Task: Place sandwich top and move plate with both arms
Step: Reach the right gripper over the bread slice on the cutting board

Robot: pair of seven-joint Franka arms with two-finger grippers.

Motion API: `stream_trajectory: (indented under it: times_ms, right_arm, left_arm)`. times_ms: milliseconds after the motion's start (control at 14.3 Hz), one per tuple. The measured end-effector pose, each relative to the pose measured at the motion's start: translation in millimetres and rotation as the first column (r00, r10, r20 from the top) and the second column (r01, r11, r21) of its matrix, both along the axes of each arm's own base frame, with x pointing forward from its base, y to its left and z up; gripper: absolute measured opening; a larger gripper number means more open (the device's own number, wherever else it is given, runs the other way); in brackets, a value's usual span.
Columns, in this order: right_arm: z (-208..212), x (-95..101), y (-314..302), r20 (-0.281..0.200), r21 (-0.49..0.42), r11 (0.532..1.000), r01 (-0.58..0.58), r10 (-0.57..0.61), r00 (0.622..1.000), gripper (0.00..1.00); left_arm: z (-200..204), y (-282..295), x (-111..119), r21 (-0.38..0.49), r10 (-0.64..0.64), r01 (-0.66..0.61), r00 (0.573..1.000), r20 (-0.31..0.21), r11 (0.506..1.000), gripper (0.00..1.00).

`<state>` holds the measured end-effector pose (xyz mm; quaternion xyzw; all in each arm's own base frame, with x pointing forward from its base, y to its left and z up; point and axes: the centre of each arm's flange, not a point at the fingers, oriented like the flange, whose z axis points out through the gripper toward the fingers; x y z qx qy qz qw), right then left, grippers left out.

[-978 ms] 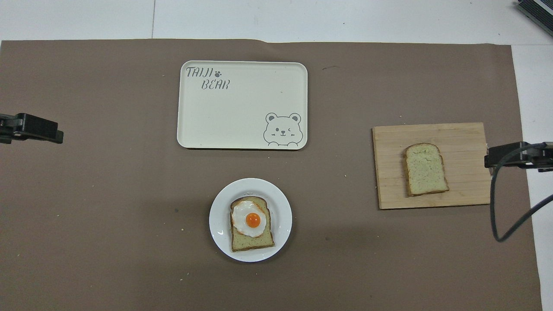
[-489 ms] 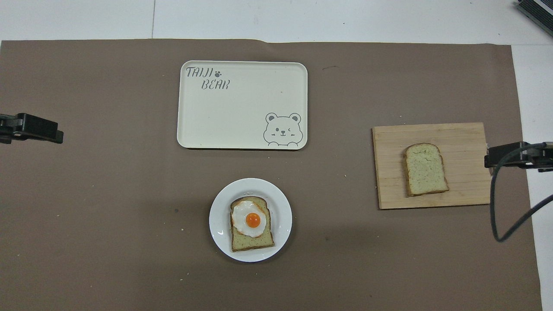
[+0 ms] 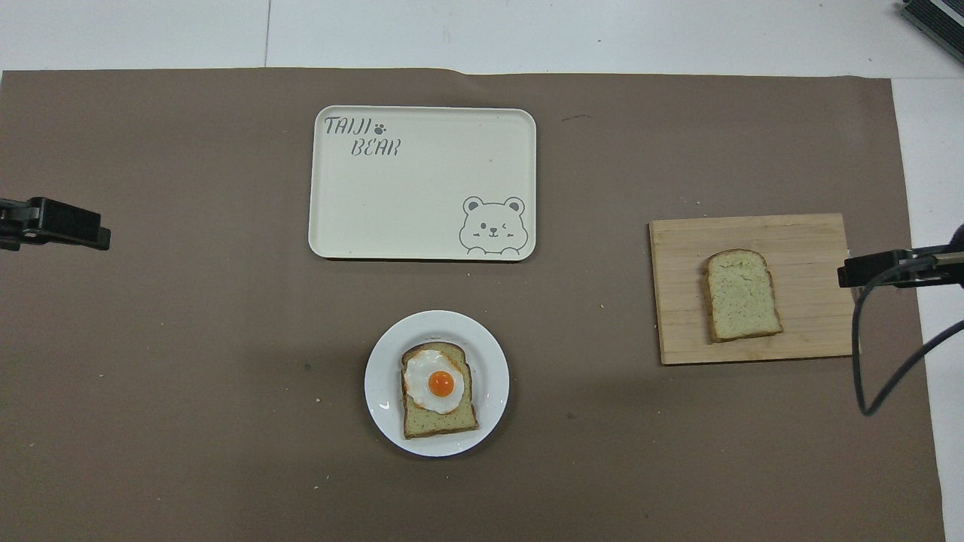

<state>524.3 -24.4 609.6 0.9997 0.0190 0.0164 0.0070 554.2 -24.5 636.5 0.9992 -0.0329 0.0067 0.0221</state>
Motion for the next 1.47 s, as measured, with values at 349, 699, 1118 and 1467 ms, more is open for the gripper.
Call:
stream_trajectory:
  times_ms: [349, 699, 1118, 1467]
  right_arm:
    - [-52.4, 25.7, -5.3, 0.023, -0.011, 0.996, -0.088, 0.088, 0.996, 1.0]
    - [-117.9, 60.8, -26.5, 0.026, -0.007, 0.99, -0.141, 0.141, 0.99, 1.0]
    - [-196.1, 76.3, -37.9, 0.021, 0.105, 0.987, -0.123, 0.122, 0.992, 1.0]
    - [-253.8, 79.1, -56.4, 0.026, 0.151, 0.98, -0.13, 0.127, 0.992, 1.0]
  left_arm:
    - [0.0, 0.0, 0.0, 0.0, 0.0, 0.0, 1.0, 0.0, 1.0, 1.0]
    - [0.0, 0.0, 0.0, 0.0, 0.0, 0.0, 1.0, 0.0, 1.0, 1.0]
    - [0.0, 0.0, 0.0, 0.0, 0.0, 0.0, 1.0, 0.0, 1.0, 1.0]
    - [0.0, 0.0, 0.0, 0.0, 0.0, 0.0, 1.0, 0.0, 1.0, 1.0]
